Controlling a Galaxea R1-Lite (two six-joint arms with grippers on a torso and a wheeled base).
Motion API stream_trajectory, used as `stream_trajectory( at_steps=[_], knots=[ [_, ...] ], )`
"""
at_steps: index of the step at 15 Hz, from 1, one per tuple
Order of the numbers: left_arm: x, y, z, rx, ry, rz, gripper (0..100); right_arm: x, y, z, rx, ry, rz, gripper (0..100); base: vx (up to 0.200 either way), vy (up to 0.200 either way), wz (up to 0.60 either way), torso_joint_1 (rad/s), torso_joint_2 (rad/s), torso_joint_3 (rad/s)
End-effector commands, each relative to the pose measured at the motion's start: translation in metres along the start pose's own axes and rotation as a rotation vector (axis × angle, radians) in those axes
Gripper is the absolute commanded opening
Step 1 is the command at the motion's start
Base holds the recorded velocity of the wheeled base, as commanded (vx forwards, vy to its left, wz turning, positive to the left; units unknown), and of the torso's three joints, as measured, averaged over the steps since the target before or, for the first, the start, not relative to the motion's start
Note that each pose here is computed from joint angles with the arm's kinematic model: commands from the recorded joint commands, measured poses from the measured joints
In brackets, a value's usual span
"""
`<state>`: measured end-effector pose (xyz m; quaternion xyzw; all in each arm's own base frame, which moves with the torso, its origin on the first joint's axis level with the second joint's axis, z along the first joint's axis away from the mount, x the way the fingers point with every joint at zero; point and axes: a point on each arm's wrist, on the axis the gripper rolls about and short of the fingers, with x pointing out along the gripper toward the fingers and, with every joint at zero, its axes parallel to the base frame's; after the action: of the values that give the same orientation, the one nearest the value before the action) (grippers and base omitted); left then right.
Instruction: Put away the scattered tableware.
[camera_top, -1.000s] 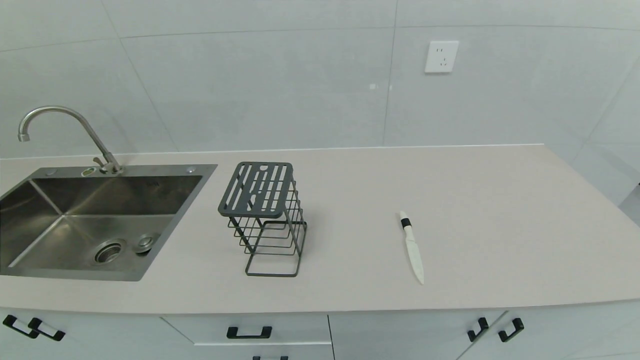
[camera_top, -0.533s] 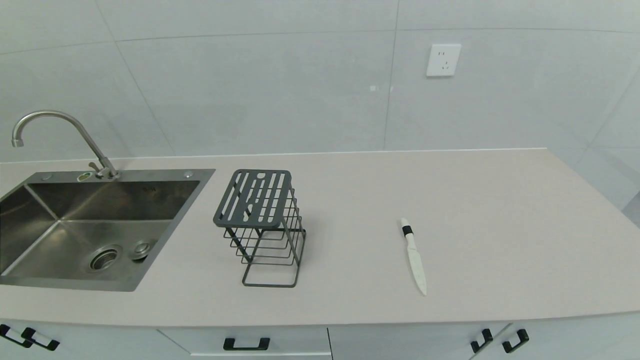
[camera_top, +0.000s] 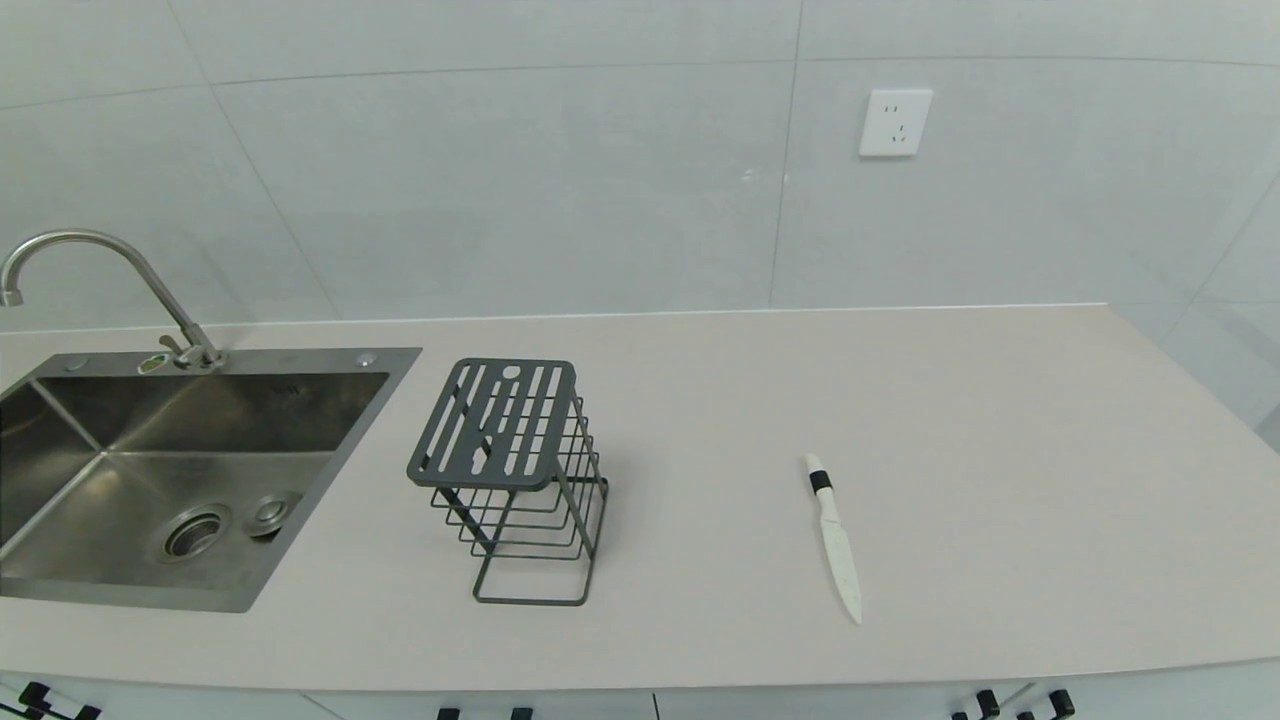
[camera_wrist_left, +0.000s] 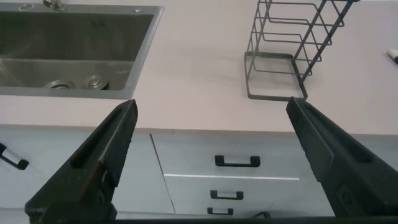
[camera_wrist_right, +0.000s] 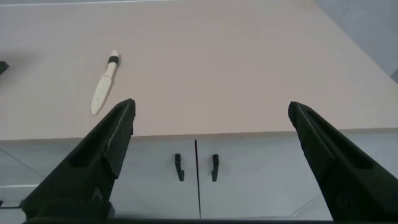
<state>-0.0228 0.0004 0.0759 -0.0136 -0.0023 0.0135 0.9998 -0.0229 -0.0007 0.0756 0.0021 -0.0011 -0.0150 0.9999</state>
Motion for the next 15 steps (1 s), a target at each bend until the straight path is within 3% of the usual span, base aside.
stream_trajectory(
  at_steps=[1,15],
  knots=[
    [0.0001,0.0,-0.0001,0.0,0.003,0.001,100,0.0001,0.0,0.0,0.0,0.001,-0.001,100,0.0,0.0,0.0,0.0,0.0,0.0],
    [0.0001,0.0,-0.0001,-0.002,0.003,-0.001,100,0.0001,0.0,-0.0001,-0.004,0.002,0.001,100,0.0,0.0,0.0,0.0,0.0,0.0]
  ],
)
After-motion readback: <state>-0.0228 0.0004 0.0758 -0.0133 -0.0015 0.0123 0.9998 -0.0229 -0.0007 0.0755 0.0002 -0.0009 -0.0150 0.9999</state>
